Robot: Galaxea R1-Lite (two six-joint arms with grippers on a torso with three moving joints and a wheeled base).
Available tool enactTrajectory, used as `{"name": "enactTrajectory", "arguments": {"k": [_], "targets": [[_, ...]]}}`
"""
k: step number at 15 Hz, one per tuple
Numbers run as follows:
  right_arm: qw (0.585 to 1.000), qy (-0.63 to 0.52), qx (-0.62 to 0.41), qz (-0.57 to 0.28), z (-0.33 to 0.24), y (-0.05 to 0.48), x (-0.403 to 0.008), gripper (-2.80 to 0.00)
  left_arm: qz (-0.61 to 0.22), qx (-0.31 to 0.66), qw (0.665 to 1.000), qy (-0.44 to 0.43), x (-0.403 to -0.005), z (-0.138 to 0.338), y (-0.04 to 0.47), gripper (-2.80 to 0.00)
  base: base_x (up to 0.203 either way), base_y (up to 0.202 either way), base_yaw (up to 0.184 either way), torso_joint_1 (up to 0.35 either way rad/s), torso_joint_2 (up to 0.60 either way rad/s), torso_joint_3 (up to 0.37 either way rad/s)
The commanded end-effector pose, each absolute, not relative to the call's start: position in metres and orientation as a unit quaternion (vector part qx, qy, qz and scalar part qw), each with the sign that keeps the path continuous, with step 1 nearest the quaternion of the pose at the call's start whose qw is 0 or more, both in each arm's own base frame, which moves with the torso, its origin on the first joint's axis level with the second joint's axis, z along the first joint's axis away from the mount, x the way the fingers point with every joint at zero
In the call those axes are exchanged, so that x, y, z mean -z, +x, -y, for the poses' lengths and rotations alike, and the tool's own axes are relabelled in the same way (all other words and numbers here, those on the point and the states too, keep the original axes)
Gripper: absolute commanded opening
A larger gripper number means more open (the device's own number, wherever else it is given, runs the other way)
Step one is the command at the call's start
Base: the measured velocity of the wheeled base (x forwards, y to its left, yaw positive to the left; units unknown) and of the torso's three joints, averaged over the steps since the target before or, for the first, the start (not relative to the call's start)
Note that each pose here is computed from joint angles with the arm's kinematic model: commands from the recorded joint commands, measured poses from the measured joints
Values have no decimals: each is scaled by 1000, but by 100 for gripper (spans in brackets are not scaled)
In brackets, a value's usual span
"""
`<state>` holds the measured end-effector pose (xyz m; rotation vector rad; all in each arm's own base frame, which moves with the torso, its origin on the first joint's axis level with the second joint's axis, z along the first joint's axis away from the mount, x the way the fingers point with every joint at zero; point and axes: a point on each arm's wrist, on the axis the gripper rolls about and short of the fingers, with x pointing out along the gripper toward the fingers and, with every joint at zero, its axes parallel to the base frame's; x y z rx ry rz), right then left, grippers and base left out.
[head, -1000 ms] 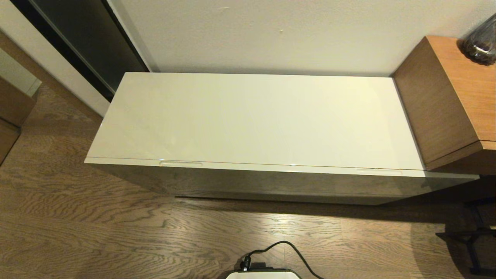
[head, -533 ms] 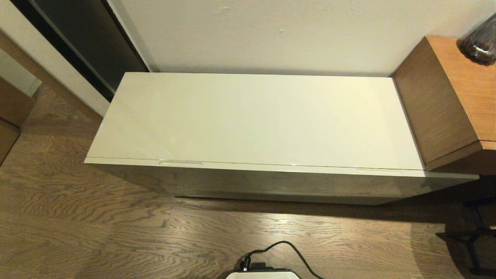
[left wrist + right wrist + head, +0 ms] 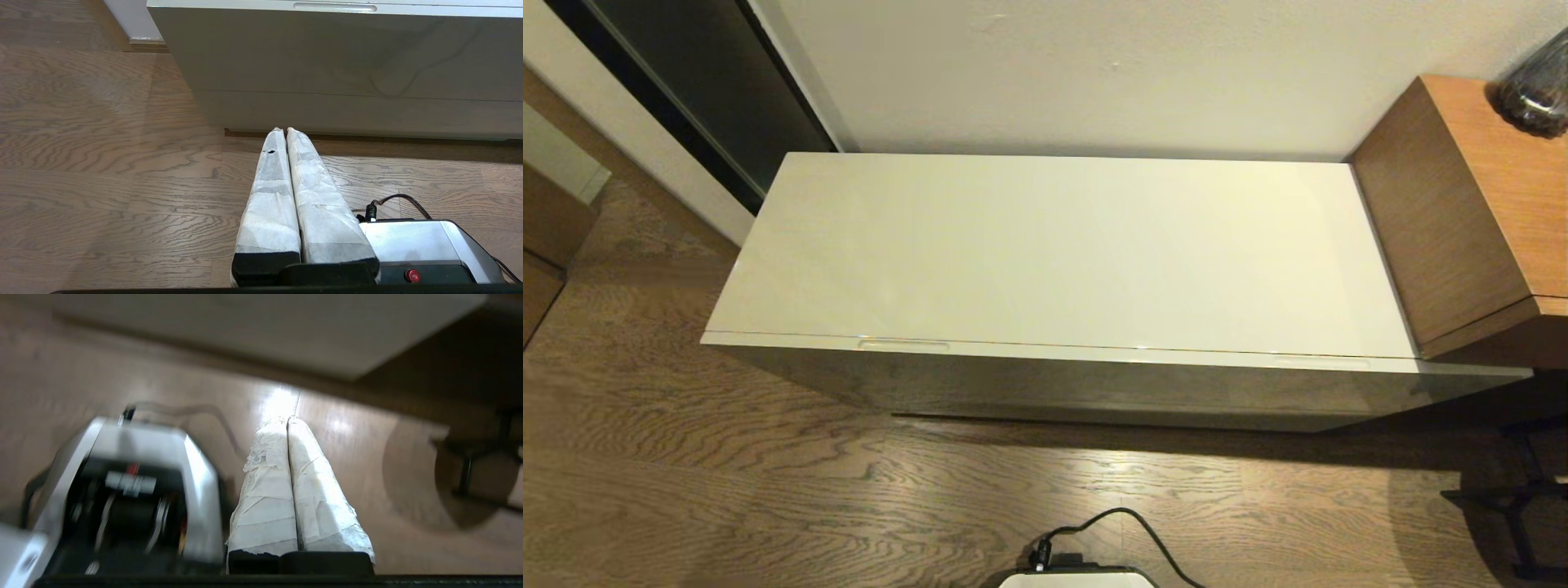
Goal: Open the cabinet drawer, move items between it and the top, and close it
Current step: Open the drawer
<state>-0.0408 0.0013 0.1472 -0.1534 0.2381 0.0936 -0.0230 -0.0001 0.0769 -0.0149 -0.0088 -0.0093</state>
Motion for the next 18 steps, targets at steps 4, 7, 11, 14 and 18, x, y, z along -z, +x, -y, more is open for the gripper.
{"name": "enactTrajectory", "arguments": {"k": [4, 7, 11, 14, 18], "targets": [[993, -75, -41, -85, -1, -41, -91, -280, 4, 5, 1000, -8, -77, 0, -23, -280, 0, 0, 0, 0, 0, 0], [993, -71, -37, -89, -1, -38, -83, -280, 4, 5, 1000, -8, -77, 0, -23, -280, 0, 0, 0, 0, 0, 0], [994, -43, -35, -95, -1, -38, -81, -280, 4, 5, 1000, -8, -77, 0, -23, -280, 0, 0, 0, 0, 0, 0], [995, -38, -29, -85, -1, -37, -82, -280, 4, 5, 1000, -8, -77, 0, -23, -280, 0, 0, 0, 0, 0, 0], [999, -35, -17, 7, -1, -23, -78, -280, 4, 5, 1000, -8, -77, 0, -23, -280, 0, 0, 0, 0, 0, 0]]}}
